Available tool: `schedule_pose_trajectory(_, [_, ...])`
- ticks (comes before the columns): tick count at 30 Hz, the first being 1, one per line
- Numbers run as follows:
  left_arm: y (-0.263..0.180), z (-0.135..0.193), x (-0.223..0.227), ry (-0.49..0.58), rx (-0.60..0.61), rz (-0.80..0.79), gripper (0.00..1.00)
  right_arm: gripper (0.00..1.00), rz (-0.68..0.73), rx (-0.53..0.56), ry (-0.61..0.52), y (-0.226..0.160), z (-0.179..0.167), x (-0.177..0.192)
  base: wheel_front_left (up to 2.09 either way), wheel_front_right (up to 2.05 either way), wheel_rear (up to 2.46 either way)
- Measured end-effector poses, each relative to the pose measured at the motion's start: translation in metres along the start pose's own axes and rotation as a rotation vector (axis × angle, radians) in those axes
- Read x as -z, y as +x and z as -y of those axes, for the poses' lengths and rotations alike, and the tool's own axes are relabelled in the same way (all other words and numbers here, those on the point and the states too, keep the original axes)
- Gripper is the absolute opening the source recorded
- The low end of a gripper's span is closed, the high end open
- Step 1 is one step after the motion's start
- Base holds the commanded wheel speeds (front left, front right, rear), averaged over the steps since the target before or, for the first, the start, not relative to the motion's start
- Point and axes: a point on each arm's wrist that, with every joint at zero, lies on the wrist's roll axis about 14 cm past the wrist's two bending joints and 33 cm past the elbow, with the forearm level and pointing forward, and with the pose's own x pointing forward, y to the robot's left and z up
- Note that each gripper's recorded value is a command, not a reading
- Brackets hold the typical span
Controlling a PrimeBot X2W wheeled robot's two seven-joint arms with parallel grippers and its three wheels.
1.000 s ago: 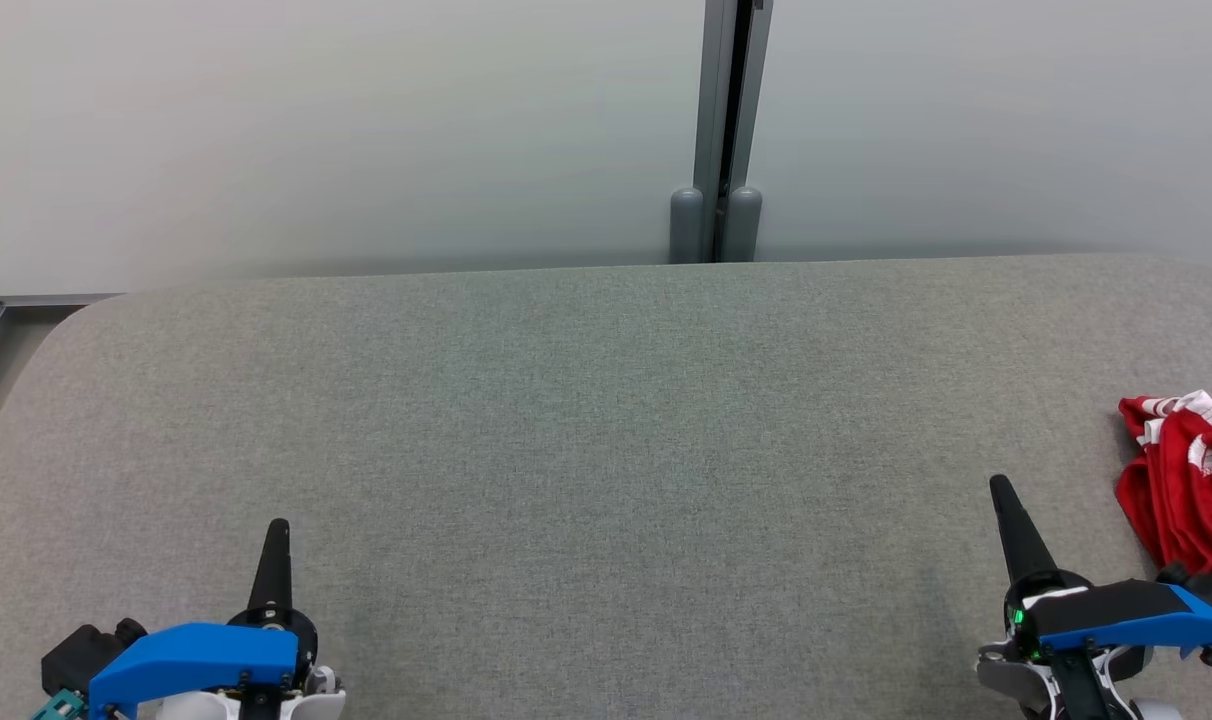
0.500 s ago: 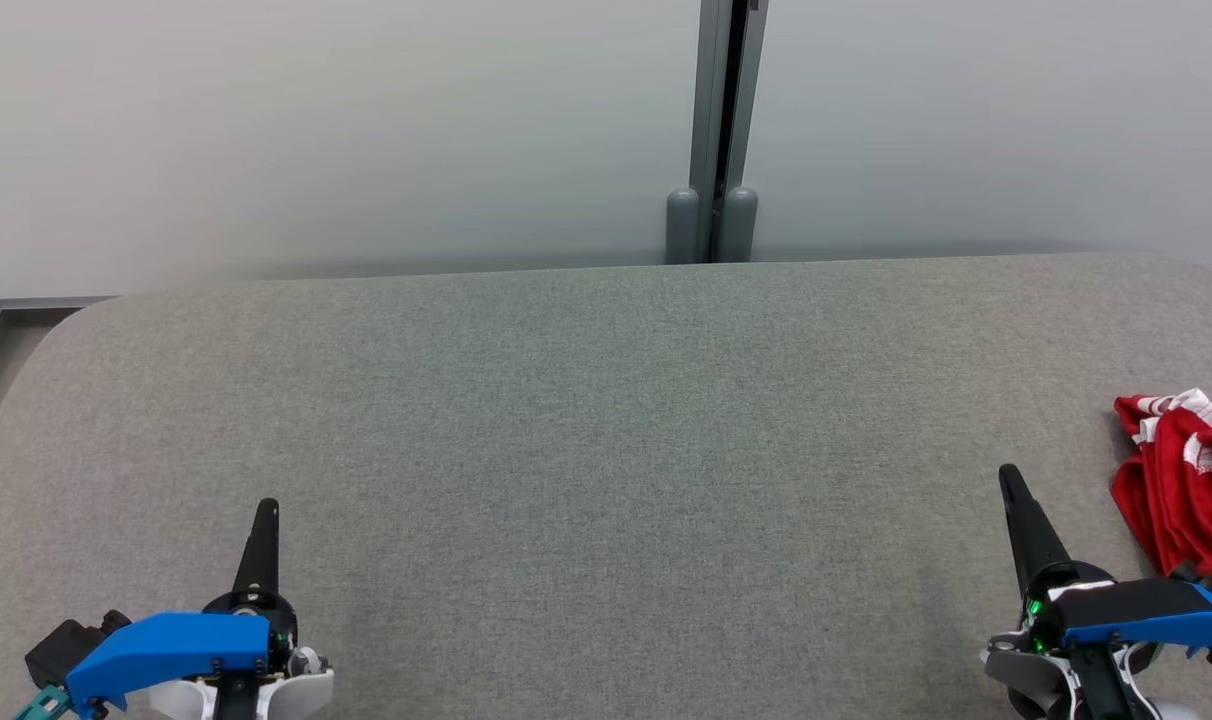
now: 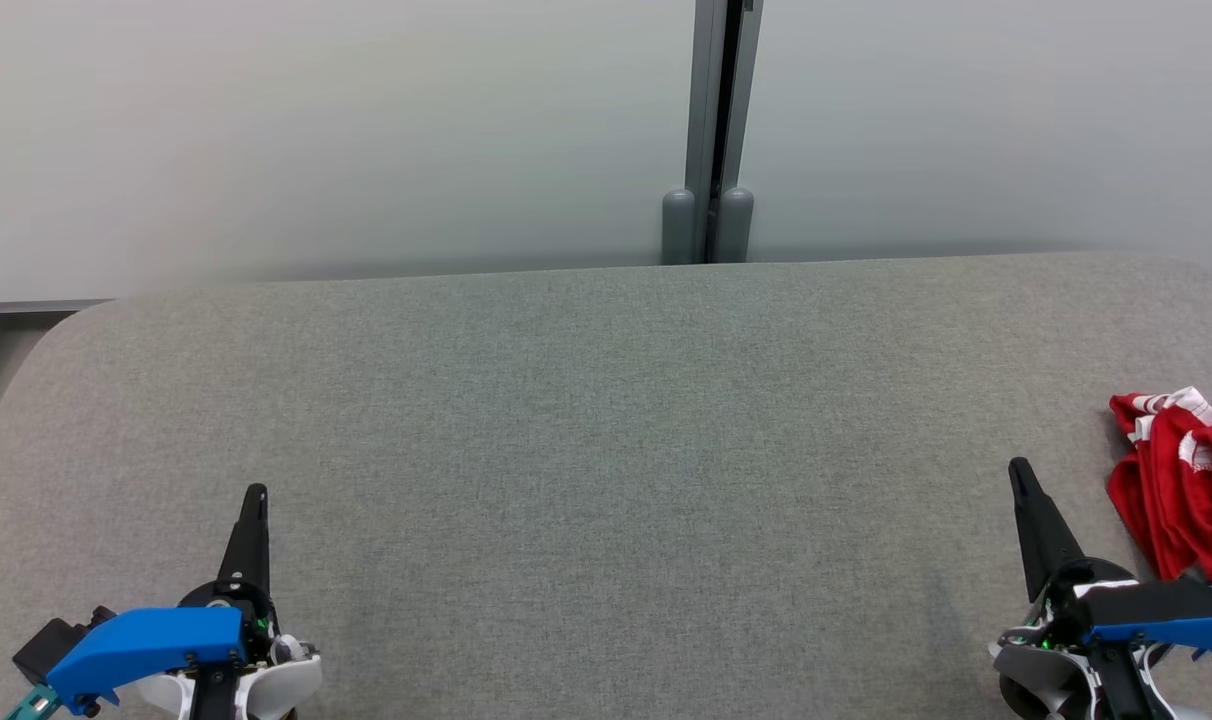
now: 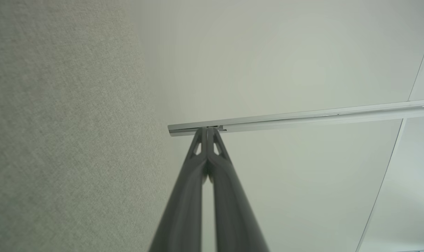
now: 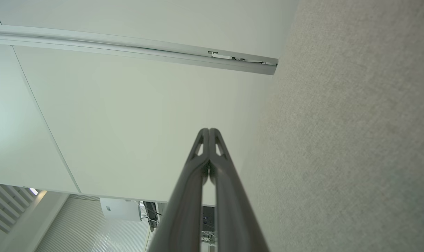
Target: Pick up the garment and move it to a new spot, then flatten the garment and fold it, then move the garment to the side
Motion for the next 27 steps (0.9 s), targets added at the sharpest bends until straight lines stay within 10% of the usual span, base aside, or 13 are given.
schedule_pose_trajectory(27, [0.005, 0.017, -0.006, -0.128, 0.071, 0.003, 0.00, 0.00, 0.008, -0.044, 0.131, -0.002, -0.011, -0.007, 0.00, 0.00, 0.00])
